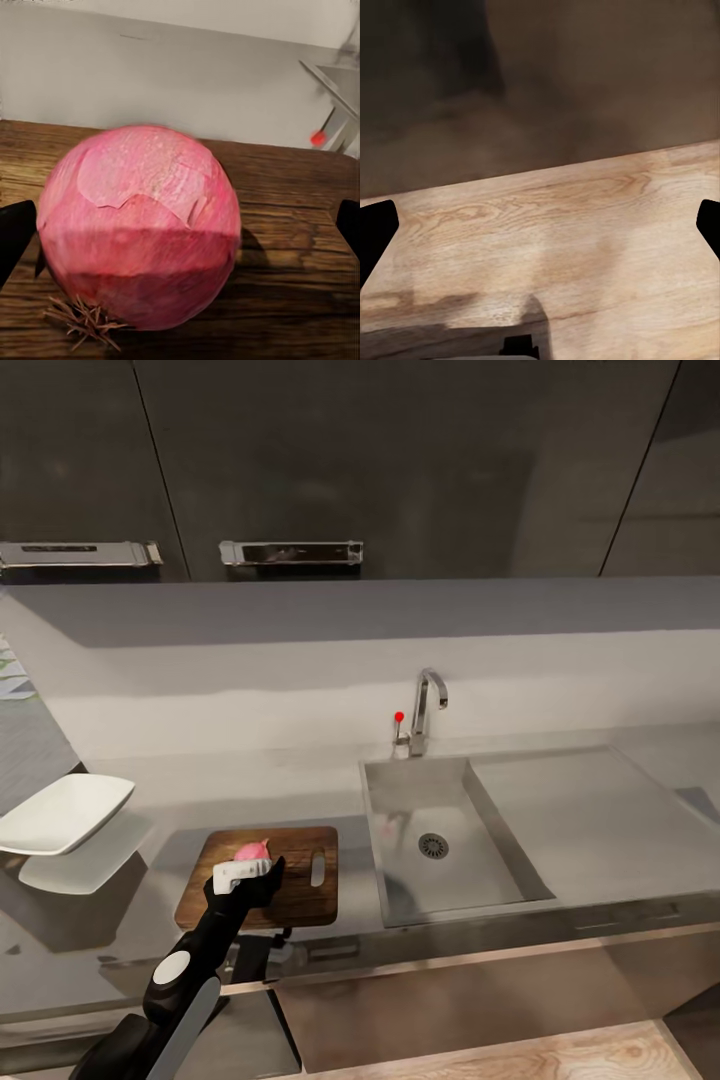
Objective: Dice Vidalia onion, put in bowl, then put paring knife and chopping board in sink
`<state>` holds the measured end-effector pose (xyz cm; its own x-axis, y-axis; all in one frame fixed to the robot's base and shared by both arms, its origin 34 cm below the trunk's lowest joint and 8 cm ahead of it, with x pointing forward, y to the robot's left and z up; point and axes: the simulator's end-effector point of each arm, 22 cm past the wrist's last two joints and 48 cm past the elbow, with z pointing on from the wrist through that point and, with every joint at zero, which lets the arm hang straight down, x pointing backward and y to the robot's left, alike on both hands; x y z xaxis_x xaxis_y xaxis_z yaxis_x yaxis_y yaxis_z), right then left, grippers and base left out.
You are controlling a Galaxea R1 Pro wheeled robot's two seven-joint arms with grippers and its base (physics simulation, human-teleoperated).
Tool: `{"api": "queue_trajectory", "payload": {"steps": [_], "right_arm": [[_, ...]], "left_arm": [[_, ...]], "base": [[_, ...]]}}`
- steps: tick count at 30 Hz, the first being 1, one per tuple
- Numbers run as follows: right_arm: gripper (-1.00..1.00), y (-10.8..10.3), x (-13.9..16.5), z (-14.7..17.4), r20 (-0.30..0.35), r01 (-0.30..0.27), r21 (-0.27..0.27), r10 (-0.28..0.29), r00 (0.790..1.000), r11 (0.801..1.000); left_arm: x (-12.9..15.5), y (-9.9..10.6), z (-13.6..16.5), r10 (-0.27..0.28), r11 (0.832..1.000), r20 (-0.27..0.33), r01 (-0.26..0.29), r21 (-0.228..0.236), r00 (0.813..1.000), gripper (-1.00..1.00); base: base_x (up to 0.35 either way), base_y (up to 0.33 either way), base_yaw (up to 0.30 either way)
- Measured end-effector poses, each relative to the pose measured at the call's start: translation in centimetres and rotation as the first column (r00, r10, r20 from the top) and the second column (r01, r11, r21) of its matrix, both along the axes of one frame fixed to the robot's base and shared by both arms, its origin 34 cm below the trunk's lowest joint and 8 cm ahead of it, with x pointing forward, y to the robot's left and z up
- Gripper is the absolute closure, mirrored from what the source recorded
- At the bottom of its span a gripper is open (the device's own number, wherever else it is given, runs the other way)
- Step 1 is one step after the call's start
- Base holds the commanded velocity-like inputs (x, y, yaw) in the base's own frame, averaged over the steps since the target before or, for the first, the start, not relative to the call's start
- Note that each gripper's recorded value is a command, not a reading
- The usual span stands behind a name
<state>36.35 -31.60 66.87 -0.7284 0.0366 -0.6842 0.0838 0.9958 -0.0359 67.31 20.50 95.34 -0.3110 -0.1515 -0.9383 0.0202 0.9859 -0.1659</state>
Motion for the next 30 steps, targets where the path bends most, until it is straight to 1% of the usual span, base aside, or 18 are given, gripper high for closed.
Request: {"api": "queue_trajectory", "payload": {"steps": [8, 12, 30], "right_arm": [[-1.0, 0.0, 0.4, 0.3, 0.012, 0.0, 0.0, 0.0, 1.0, 1.0], [-1.0, 0.0, 0.5, 0.4, 0.018, 0.0, 0.0, 0.0, 1.0, 1.0], [-1.0, 0.1, 1.4, 1.1, 0.046, 0.0, 0.002, 0.0, 0.999, 1.0]], "left_arm": [[0.0, 0.0, 0.8, 0.0, 1.0, 0.015, 0.001, -0.001, 1.0, -1.0], [0.1, 0.0, 1.2, 0.0, 1.0, 0.023, 0.0, -0.001, 1.0, -1.0], [0.1, 0.0, 2.9, -0.001, 1.0, 0.054, 0.001, -0.001, 0.999, -1.0]], "base": [[0.0, 0.0, 0.0], [-0.146, 0.0, 0.0], [-0.331, 0.0, 0.0]]}}
